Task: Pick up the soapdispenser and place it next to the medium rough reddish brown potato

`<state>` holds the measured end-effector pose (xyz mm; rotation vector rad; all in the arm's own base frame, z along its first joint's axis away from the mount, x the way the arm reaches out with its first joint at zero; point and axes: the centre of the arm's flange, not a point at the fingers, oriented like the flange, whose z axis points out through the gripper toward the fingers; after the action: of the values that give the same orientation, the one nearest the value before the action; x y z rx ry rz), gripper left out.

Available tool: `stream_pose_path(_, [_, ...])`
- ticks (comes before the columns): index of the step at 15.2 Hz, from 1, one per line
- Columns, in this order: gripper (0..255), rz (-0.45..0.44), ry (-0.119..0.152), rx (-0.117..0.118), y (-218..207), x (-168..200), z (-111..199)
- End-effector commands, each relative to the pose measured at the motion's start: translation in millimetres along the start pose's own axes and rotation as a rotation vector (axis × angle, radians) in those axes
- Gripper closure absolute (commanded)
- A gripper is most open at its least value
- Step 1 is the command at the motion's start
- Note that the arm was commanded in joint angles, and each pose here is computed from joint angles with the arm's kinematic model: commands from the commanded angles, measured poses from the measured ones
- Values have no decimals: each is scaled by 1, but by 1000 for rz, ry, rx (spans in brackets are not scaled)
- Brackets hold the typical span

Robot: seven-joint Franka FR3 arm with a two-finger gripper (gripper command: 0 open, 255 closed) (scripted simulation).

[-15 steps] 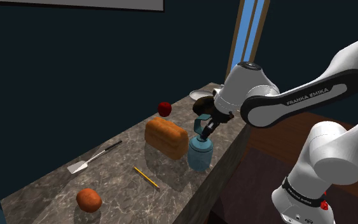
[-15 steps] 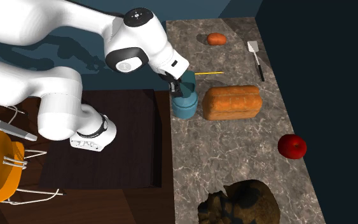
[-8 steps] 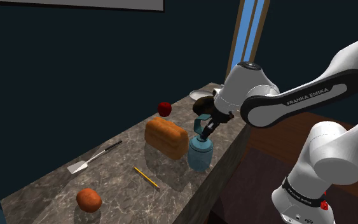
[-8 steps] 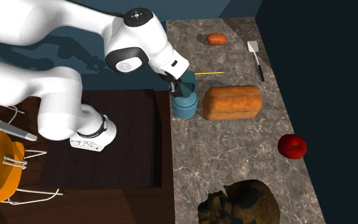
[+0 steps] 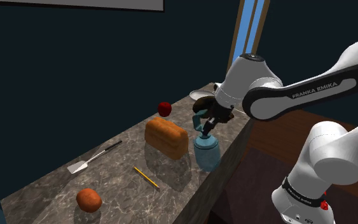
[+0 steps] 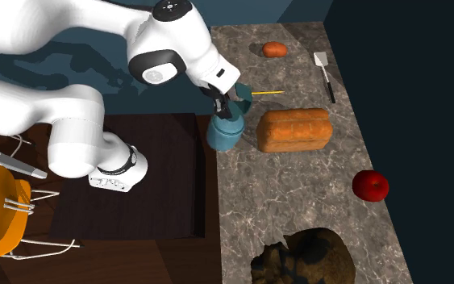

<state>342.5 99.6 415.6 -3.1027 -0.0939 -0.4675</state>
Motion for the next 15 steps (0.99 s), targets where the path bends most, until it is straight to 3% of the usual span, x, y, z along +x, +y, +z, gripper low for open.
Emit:
stream_pose_path(1, [255,0,1,0,0,4,-11])
stream_pose_path(15, [255,0,1,0,1,26,-82])
